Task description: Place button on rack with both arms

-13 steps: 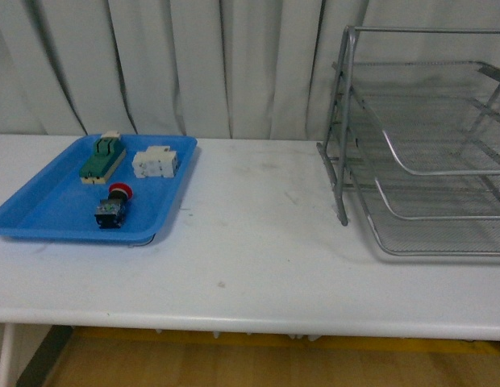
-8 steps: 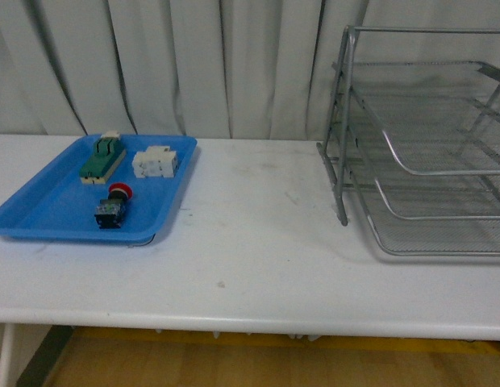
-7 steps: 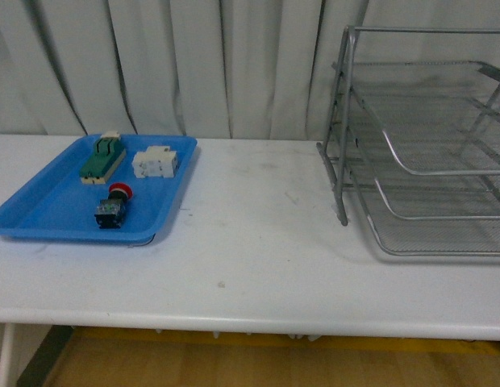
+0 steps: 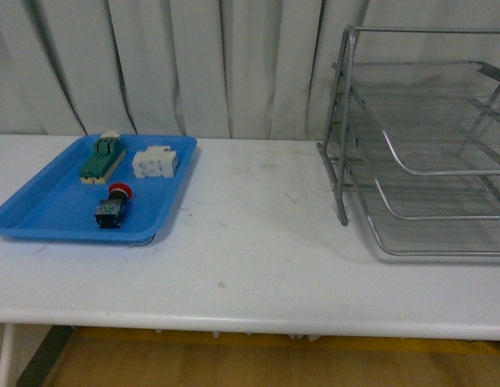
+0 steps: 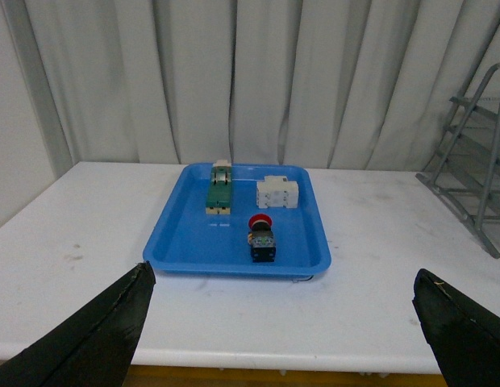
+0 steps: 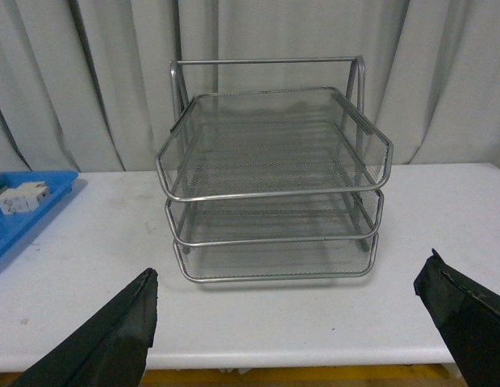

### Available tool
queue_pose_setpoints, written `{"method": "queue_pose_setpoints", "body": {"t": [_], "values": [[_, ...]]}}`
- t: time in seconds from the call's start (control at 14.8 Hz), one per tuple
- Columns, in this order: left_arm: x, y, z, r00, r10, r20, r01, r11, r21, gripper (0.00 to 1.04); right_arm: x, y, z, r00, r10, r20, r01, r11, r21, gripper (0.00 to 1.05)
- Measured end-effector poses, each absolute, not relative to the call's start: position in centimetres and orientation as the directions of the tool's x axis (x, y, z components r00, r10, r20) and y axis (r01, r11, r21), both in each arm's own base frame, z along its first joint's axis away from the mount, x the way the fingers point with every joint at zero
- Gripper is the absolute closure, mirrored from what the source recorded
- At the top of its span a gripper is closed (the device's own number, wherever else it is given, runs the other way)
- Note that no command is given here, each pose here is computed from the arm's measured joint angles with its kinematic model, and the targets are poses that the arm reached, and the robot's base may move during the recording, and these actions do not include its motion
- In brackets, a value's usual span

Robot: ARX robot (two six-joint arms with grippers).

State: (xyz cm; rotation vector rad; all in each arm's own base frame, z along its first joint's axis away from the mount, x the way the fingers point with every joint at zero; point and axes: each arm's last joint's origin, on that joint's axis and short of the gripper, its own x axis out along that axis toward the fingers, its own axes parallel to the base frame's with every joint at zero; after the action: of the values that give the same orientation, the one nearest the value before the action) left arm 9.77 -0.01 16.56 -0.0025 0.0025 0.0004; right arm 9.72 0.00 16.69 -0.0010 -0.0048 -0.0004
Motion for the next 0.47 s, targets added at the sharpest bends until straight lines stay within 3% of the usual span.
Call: {"method": "queue_pose_setpoints", "body": {"t": [0.47], "values": [[9.77, -0.01, 16.56, 1.0, 0.0, -0.002, 0.0, 1.0, -0.002, 0.07, 9.72, 0.0, 16.69, 1.0, 0.0, 0.005, 0.0, 1.0, -0.001, 0.06]]}}
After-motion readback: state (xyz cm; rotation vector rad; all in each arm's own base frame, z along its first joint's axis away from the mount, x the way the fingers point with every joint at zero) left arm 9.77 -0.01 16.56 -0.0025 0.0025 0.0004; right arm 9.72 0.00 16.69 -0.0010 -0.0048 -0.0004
